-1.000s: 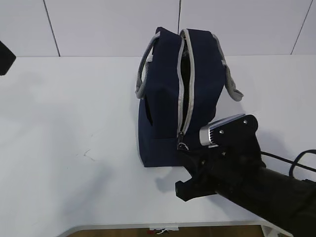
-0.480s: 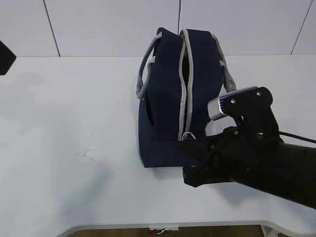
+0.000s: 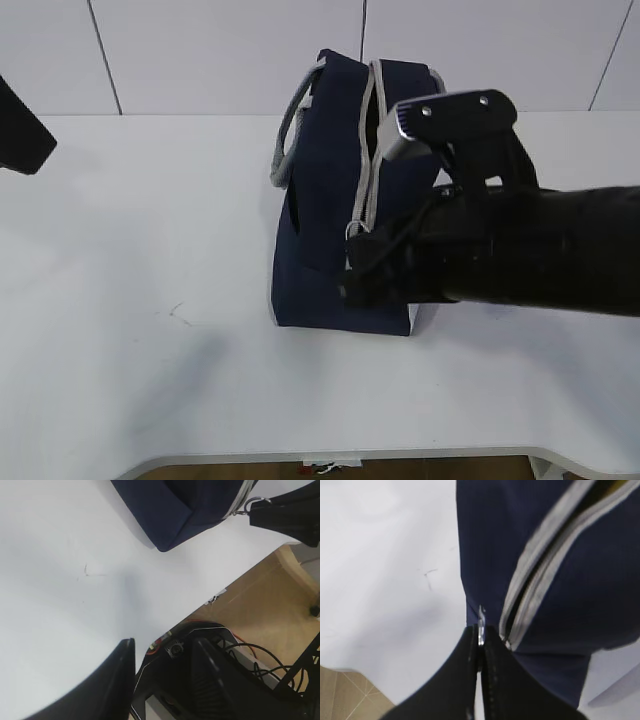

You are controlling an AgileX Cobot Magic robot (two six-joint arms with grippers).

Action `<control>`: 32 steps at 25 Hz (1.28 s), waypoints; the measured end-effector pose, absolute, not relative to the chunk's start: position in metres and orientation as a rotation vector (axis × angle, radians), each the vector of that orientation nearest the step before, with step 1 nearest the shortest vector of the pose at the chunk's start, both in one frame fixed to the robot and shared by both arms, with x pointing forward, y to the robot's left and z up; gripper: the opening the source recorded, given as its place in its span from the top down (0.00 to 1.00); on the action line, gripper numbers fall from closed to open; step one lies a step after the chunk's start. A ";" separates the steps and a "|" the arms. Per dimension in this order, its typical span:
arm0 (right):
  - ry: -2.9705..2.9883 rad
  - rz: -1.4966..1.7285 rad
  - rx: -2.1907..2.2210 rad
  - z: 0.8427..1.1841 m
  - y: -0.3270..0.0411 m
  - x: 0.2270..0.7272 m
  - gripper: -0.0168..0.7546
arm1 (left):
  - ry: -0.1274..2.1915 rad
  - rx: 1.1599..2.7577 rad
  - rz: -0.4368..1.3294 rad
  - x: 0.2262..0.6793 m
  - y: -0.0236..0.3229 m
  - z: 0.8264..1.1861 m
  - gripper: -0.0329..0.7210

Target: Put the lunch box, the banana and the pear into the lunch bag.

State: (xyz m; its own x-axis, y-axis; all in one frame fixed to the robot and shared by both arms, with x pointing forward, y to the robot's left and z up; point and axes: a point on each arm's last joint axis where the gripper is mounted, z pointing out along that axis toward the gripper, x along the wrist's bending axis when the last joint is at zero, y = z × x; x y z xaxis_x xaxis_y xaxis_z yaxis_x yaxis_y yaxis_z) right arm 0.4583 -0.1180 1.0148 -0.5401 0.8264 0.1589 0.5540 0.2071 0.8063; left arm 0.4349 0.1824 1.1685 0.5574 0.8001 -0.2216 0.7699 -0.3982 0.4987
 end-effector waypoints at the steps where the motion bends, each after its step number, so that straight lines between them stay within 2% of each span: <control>1: 2.187 1.245 1.286 1.020 -0.116 0.460 0.96 | 1.262 2.243 0.067 0.437 0.182 1.167 0.57; 8: 2.155 1.292 1.197 1.055 -0.106 0.472 0.96 | 1.298 2.298 0.081 0.451 0.179 1.154 0.57; 17: 2.118 1.326 1.117 1.079 -0.102 0.479 0.96 | 1.353 2.328 0.043 0.485 0.164 1.122 0.58; 24: 2.116 1.316 1.079 1.082 -0.101 0.480 0.96 | 1.317 2.327 0.018 0.515 0.147 1.090 0.63; 32: 2.129 1.288 1.105 1.072 -0.099 0.488 0.96 | 1.293 2.325 -0.021 0.529 0.137 1.072 0.64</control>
